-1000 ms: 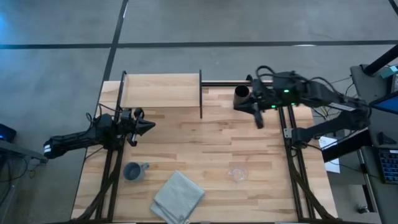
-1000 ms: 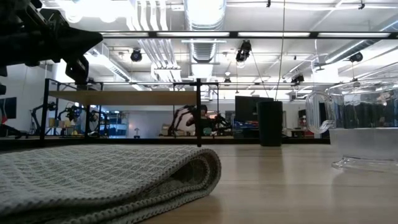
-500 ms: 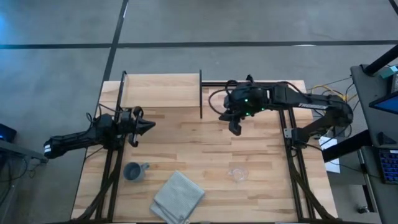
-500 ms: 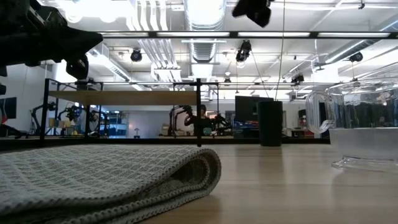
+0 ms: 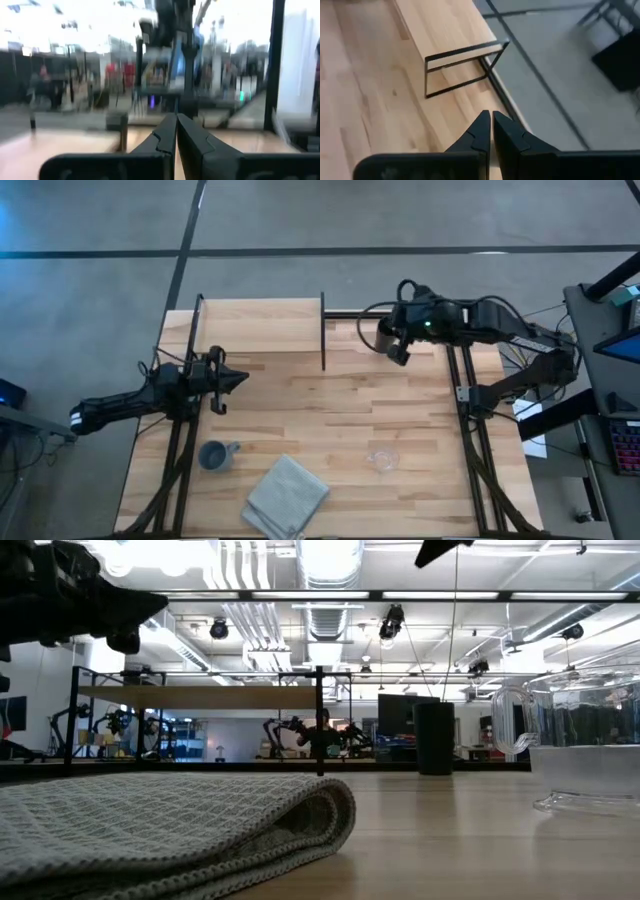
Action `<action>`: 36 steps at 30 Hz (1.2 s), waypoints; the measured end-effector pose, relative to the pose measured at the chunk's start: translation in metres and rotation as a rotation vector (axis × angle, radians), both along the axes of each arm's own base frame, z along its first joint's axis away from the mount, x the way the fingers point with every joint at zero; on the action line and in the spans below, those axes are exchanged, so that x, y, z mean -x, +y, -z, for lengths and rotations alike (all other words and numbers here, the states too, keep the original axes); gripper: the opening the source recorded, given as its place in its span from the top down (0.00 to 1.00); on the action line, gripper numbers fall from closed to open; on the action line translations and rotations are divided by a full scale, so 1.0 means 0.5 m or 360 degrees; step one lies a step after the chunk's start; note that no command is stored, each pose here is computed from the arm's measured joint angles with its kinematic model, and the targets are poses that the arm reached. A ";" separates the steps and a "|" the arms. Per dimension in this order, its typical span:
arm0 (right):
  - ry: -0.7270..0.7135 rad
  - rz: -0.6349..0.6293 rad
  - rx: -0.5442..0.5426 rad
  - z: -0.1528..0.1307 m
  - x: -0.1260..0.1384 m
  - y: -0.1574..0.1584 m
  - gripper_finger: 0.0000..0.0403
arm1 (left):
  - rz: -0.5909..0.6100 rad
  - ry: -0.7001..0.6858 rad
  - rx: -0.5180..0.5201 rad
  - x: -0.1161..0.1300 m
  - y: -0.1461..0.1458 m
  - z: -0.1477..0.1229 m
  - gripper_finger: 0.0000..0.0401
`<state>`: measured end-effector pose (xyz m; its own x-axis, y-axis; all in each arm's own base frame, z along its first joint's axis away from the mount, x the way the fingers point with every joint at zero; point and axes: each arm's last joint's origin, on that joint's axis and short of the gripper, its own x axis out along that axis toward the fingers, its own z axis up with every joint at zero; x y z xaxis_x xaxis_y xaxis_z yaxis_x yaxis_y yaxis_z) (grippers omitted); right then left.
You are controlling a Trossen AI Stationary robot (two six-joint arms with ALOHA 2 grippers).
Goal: Stack small to large cups/mugs on shelf
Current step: Put the black cup on the shelf
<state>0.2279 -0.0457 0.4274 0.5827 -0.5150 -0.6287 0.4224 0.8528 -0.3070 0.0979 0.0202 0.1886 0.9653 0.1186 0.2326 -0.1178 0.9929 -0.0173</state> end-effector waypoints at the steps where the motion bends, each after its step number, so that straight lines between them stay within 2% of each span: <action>1: -0.0016 0.0007 0.0027 -0.007 0.006 0.000 0.97 | 0.0002 -0.0098 0.0046 0.003 0.000 -0.011 1.00; 3: -0.0051 0.0048 0.0066 -0.022 0.020 0.000 0.97 | -0.0012 -0.0209 0.0190 0.008 0.001 -0.028 1.00; 5: -0.0089 0.0072 0.0078 -0.033 0.032 0.001 0.97 | -0.0052 -0.0199 0.0264 0.010 0.003 -0.048 1.00; 10: -0.0136 0.0052 0.0107 -0.051 0.053 0.005 0.97 | -0.0086 0.0087 0.0340 0.006 0.004 -0.108 1.00; 15: -0.0095 -0.0006 0.0168 -0.057 0.063 0.006 0.97 | -0.0091 0.0157 0.0312 -0.019 0.010 -0.216 1.00; 20: -0.0074 -0.0017 0.0178 -0.054 0.058 0.005 0.97 | 0.0008 0.0041 0.0184 -0.038 0.010 -0.342 1.00; 22: -0.0068 -0.0019 0.0179 -0.053 0.056 0.005 0.97 | 0.0034 -0.0013 0.0205 -0.043 0.011 -0.382 1.00; 24: -0.0077 -0.0007 0.0163 -0.052 0.054 0.005 0.97 | 0.0070 -0.0075 0.0298 -0.045 0.011 -0.417 1.00; 27: -0.0127 0.0039 0.0101 -0.051 0.053 0.006 0.97 | 0.0118 -0.0165 0.0410 -0.045 0.011 -0.453 1.00; 30: -0.0173 0.0091 0.0043 -0.051 0.051 0.006 0.97 | 0.0146 -0.0234 0.0433 -0.044 0.010 -0.476 1.00; 36: -0.0276 0.0203 -0.0072 -0.050 0.051 0.006 0.97 | 0.0091 -0.0202 0.0259 -0.047 0.011 -0.475 1.00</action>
